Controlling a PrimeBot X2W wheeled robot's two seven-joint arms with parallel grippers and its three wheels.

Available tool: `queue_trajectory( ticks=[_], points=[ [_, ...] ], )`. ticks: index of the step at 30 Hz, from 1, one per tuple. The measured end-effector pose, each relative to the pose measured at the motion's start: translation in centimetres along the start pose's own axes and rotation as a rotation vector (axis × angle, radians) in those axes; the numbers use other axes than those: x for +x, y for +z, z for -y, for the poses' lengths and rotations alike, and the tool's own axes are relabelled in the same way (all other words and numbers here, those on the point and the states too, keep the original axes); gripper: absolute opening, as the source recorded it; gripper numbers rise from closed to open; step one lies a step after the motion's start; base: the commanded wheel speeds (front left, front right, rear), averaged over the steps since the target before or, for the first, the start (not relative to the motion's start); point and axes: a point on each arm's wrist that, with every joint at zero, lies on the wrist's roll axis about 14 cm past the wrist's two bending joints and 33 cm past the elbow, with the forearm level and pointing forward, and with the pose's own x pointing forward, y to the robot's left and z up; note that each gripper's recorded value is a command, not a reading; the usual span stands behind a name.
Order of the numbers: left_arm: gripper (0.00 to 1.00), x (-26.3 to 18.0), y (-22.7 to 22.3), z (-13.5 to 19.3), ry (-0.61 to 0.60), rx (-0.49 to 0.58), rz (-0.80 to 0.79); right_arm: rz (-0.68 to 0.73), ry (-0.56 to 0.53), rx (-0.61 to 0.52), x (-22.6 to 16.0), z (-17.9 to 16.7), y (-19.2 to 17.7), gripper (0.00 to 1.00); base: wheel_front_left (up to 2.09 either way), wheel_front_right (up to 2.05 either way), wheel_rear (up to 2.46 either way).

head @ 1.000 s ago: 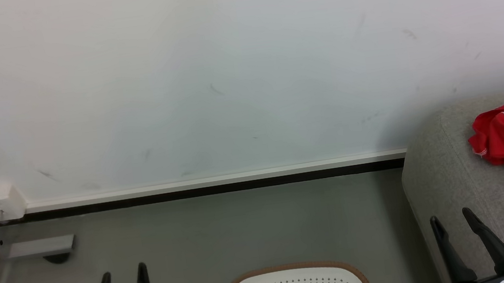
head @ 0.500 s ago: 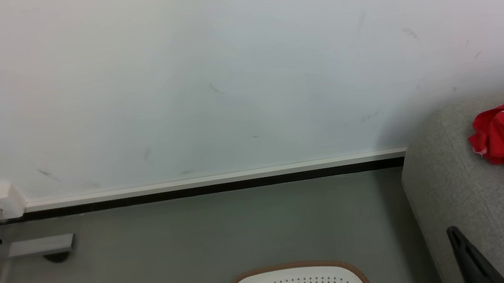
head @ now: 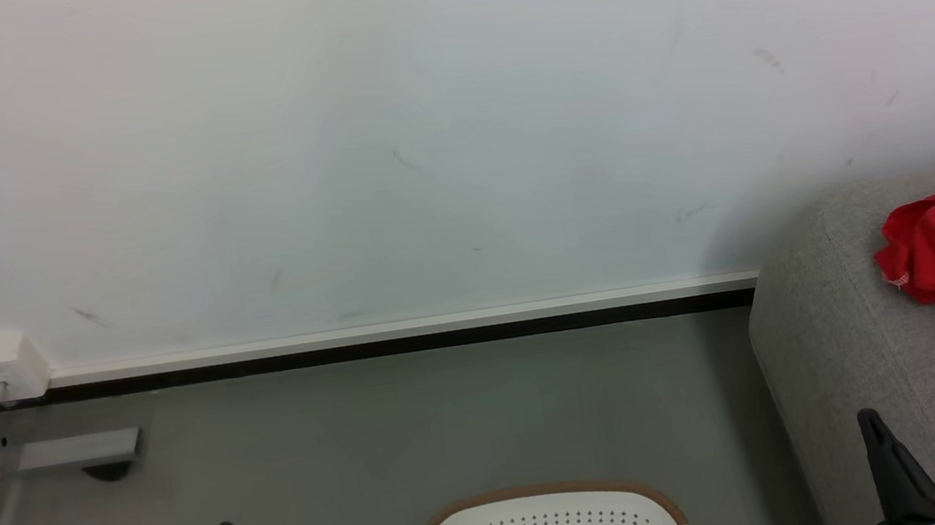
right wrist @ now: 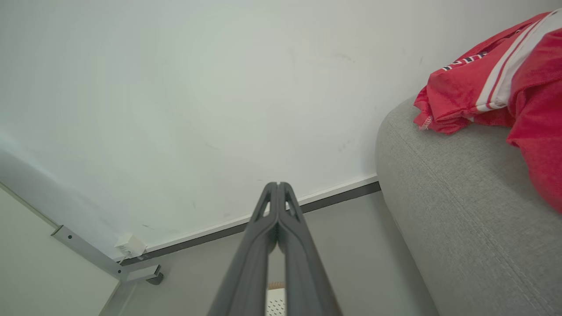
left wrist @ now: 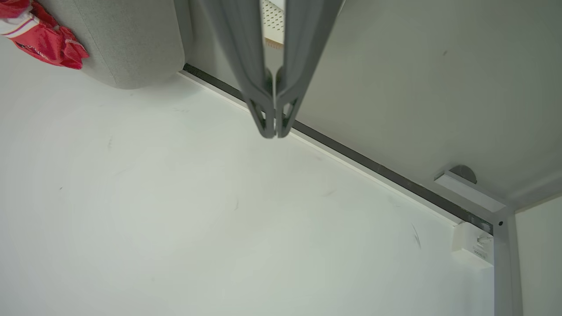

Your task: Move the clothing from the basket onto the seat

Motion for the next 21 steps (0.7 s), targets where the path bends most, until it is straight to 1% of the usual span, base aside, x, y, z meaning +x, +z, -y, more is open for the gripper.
queue_trajectory(
  ticks=[21],
  points=[
    [0.0, 0.7, 0.53, -0.23, 0.016, -0.301, -0.017, 0.016, -0.051, 0.28, 0.8, 0.82, 0.9, 0.0, 0.0, 0.0, 0.0]
  ],
)
